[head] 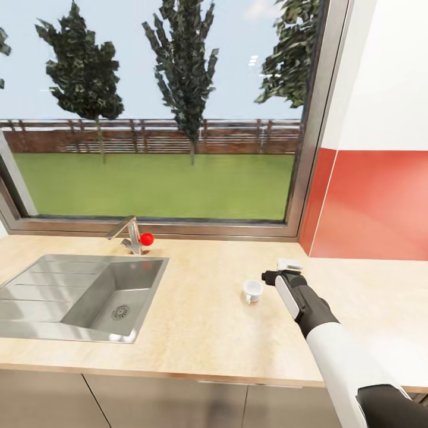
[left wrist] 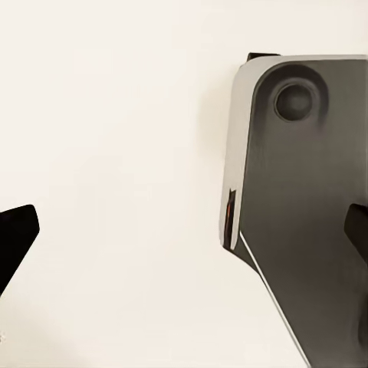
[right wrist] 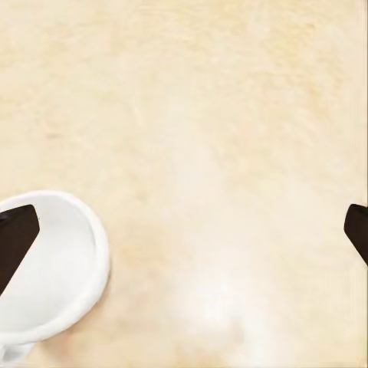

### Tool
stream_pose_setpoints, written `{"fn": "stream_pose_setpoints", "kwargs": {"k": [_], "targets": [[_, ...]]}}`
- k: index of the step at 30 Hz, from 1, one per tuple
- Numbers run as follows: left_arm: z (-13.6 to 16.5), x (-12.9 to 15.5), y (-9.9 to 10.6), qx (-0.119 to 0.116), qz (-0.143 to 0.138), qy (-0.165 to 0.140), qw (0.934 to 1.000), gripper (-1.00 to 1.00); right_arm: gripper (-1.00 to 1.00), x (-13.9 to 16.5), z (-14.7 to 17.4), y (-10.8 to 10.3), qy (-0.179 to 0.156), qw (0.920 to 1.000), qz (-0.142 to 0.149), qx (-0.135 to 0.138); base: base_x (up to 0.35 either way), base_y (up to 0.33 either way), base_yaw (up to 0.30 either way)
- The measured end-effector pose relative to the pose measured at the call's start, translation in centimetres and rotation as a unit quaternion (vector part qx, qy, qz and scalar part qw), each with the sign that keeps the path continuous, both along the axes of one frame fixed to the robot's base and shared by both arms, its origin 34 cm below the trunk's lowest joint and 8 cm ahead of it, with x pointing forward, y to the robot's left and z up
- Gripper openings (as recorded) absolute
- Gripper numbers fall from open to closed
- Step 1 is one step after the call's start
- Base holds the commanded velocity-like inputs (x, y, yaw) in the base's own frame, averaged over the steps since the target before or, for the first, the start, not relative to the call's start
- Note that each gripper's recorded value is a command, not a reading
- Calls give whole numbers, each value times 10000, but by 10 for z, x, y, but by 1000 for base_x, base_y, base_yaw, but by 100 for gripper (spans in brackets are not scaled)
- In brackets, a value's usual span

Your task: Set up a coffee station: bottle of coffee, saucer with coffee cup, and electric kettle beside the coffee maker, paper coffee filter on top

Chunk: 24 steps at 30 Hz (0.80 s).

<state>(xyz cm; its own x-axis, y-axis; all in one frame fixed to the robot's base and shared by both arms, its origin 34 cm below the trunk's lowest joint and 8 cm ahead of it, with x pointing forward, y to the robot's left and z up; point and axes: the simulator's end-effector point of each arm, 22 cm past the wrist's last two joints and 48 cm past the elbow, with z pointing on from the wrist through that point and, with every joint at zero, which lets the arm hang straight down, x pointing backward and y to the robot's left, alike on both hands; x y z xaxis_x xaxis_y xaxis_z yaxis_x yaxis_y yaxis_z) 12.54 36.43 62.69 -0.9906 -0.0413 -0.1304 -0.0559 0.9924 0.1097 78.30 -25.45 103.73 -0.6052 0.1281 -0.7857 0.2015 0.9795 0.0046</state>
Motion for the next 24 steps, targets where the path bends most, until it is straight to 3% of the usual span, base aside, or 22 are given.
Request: {"fn": "stream_pose_setpoints", "kwargs": {"k": [13,24], "targets": [[0,-1,-1,-4,-5,8,10000,100,100,4,3,-4,-162,9998,-97,-22,0,46,0],[0,-2,-1,-5,-2,13,10000,100,100,0,-8,-6,-72,9999,-130,-36,56,72,0]]}}
